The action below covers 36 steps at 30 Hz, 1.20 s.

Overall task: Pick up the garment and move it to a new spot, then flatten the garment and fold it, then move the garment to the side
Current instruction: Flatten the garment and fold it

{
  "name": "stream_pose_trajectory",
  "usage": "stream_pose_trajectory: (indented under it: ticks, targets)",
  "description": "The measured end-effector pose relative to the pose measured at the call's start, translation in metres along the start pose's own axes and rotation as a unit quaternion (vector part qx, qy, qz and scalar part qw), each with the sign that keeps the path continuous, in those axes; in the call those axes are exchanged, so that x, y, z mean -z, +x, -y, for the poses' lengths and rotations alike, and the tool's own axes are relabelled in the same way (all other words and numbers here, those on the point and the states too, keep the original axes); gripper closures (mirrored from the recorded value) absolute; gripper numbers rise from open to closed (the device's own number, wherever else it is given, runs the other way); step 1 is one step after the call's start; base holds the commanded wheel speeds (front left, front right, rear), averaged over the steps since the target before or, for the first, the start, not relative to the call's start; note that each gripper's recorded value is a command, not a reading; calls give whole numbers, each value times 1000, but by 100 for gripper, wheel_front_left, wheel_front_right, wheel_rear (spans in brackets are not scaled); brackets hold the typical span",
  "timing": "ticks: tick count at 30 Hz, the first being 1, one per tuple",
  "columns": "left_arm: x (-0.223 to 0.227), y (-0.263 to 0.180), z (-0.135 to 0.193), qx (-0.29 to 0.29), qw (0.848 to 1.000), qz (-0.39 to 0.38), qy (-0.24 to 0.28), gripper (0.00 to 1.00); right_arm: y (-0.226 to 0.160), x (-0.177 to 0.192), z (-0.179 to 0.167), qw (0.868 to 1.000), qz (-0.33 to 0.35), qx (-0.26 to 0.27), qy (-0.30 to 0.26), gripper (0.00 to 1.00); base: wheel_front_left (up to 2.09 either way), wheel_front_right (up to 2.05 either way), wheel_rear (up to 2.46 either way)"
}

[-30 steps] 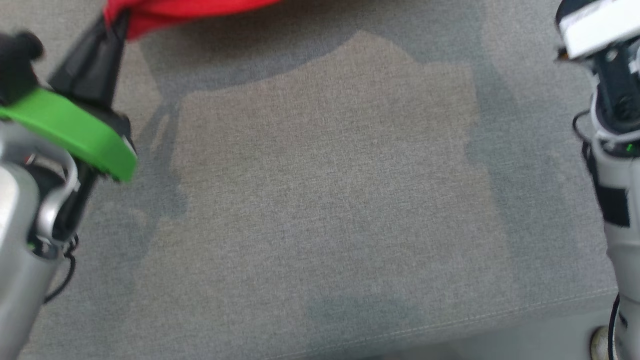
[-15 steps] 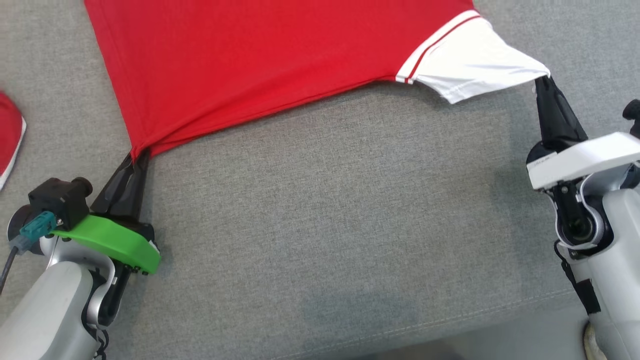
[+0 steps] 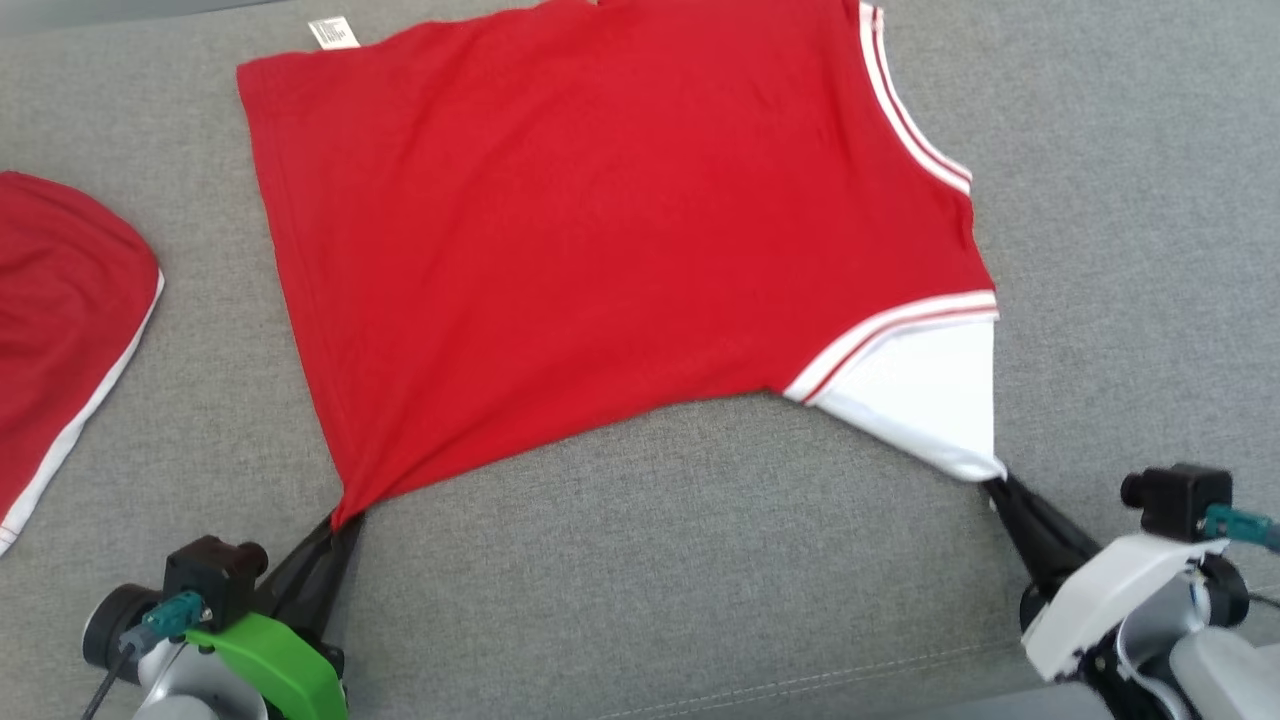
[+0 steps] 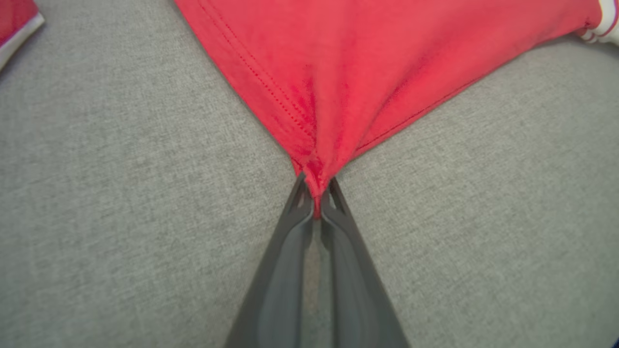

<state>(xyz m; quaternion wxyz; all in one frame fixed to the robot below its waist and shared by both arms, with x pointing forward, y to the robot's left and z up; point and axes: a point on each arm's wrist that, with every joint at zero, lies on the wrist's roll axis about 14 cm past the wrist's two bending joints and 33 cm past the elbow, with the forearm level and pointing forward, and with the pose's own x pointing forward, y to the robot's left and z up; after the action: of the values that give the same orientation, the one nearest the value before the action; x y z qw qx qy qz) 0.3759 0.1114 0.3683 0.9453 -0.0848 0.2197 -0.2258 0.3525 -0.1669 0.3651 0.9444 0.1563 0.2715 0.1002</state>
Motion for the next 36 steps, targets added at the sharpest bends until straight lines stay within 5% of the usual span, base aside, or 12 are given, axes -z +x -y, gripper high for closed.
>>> stream_pose_trajectory:
  ticks: [13,28,32,34,35,36]
  targets:
    - [40,-64,7,-19,999,-47,-12,100,-81,97,-38,989,-134,-32,48,100,0,0,0]
    - [37,-68,3,-38,998,-37,-36,100,-87,99,-53,987,-145,-67,5,100,0,0,0]
    - [36,-64,19,-31,997,-25,-70,65,-90,106,-52,985,-157,-69,-13,100,0,0,0]
    - [36,-65,19,-33,997,-22,-72,17,-90,108,-55,984,-162,-76,-26,100,0,0,0]
    - [35,-64,18,-36,996,-19,-75,2,-90,108,-54,984,-160,-75,-31,84,0,0,0]
    - [34,-64,18,-40,996,-17,-79,0,-89,107,-53,984,-158,-71,-36,72,0,0,0]
